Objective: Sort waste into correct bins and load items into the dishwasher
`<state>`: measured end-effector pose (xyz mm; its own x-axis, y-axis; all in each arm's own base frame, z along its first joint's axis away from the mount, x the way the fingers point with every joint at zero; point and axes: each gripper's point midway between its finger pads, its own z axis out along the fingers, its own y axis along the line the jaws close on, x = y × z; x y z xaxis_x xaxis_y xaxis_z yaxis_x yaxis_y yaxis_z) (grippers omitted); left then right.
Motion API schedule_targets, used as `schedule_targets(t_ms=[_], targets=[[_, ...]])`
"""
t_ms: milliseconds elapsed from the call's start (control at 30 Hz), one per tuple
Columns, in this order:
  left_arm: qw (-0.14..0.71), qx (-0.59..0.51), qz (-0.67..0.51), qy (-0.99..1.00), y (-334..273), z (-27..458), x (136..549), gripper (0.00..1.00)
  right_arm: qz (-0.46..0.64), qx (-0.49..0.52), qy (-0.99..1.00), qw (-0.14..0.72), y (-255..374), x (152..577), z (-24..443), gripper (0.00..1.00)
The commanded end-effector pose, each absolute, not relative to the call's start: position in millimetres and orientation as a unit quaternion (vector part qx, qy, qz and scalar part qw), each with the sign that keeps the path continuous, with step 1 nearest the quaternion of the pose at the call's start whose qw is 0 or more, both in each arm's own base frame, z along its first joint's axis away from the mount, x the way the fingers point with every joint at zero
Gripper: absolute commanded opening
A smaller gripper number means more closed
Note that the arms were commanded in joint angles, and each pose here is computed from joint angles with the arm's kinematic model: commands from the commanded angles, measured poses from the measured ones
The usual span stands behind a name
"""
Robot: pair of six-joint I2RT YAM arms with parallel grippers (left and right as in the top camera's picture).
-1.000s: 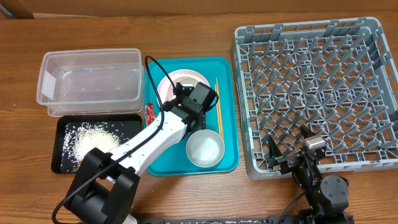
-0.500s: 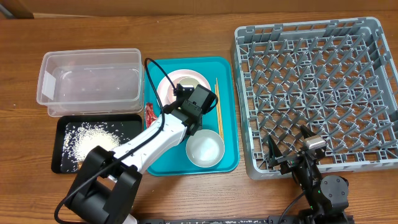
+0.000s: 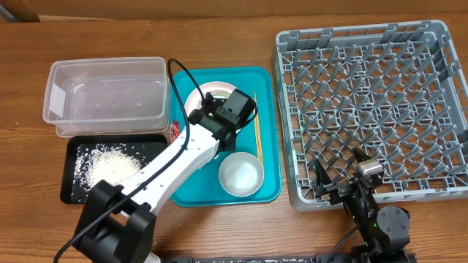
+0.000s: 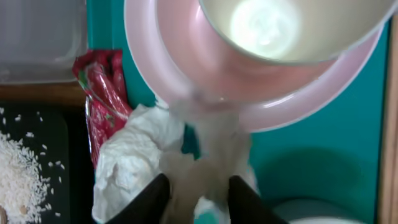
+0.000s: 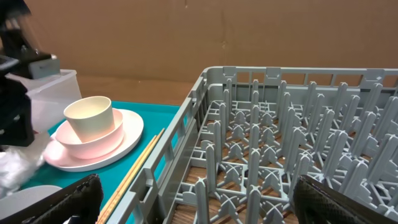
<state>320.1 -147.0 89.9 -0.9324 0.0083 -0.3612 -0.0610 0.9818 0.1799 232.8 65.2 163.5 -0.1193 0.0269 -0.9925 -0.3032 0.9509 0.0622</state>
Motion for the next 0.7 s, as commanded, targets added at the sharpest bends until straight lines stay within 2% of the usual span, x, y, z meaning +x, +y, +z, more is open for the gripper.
schedule_targets(t_ms=[0, 233, 467, 667], targets=[[0.154, -0.027, 0.07, 0.985, -151, 94, 308, 0.39, 0.127, -0.096, 0.732, 0.662, 66, 232, 167, 1.0], [0.117, -0.04, 0.096, 0.988, -137, 89, 288, 0.5, 0.127, -0.096, 0.732, 0.662, 66, 232, 167, 1.0], [0.093, -0.059, 0.116, 0.987, -123, 77, 275, 0.68, 0.127, -0.096, 0.732, 0.662, 66, 232, 167, 1.0], [0.07, -0.09, 0.132, 0.985, -107, 74, 266, 0.76, 0.127, -0.096, 0.732, 0.662, 66, 232, 167, 1.0]])
